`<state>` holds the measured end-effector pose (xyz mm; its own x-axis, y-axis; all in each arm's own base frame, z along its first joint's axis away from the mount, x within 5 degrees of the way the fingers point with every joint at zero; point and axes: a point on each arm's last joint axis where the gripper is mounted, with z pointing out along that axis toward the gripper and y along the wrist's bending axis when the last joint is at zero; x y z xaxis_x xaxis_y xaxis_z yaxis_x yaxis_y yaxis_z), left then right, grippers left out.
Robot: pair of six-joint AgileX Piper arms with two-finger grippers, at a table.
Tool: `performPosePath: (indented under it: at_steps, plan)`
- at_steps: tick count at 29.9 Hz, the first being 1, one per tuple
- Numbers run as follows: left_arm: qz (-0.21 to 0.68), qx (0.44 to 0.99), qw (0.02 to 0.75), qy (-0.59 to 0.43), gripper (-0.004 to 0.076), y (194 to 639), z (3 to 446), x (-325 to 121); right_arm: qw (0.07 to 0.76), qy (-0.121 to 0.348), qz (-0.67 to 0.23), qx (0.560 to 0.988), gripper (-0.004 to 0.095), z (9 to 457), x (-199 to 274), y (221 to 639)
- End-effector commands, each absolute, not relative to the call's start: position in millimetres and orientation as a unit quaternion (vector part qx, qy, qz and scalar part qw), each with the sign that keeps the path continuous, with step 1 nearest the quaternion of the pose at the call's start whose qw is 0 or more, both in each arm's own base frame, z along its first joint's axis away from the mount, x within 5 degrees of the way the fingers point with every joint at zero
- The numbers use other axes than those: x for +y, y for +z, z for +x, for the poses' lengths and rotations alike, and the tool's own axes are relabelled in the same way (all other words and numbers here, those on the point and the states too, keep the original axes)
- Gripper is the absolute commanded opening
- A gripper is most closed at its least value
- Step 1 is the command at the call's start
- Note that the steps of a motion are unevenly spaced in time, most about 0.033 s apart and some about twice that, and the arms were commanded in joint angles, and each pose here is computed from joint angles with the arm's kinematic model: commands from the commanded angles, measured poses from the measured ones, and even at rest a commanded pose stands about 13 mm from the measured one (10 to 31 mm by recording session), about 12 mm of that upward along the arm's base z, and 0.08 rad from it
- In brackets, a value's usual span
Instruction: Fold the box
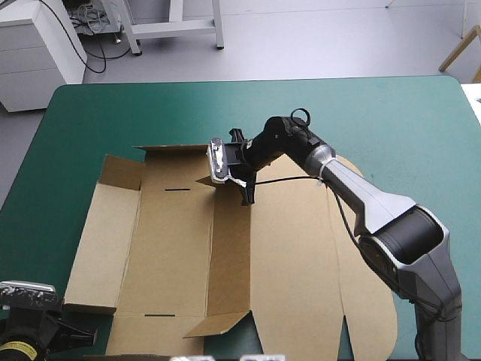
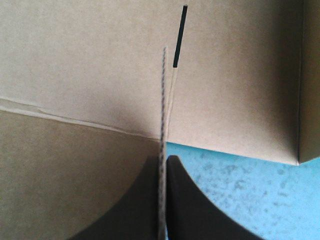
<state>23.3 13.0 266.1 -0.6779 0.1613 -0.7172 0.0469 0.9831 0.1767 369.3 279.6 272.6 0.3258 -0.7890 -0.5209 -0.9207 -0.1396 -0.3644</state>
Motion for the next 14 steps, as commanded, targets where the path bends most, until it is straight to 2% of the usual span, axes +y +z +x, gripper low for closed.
performPosePath:
  at_steps: [1, 8, 11, 14]
  plan:
    - [0.055, 0.901, 0.424, 0.067, -0.0010, 275.0, 26.6, 12.1, 0.369, 0.108, -0.735, 0.558, -0.0020, 360.6, 281.3, 308.8]
    - [0.055, 0.901, 0.424, 0.067, -0.0010, 275.0, 26.6, 12.1, 0.350, 0.104, -0.737, 0.568, -0.0019, 364.5, 284.1, 294.8]
    - [0.054, 0.901, 0.424, 0.067, -0.0010, 275.0, 26.6, 12.1, 0.342, 0.079, -0.743, 0.570, 0.0000, 363.7, 285.7, 292.9]
    - [0.054, 0.901, 0.424, 0.067, -0.0010, 275.0, 26.6, 12.1, 0.339, 0.057, -0.746, 0.570, 0.0061, 362.5, 288.8, 291.9]
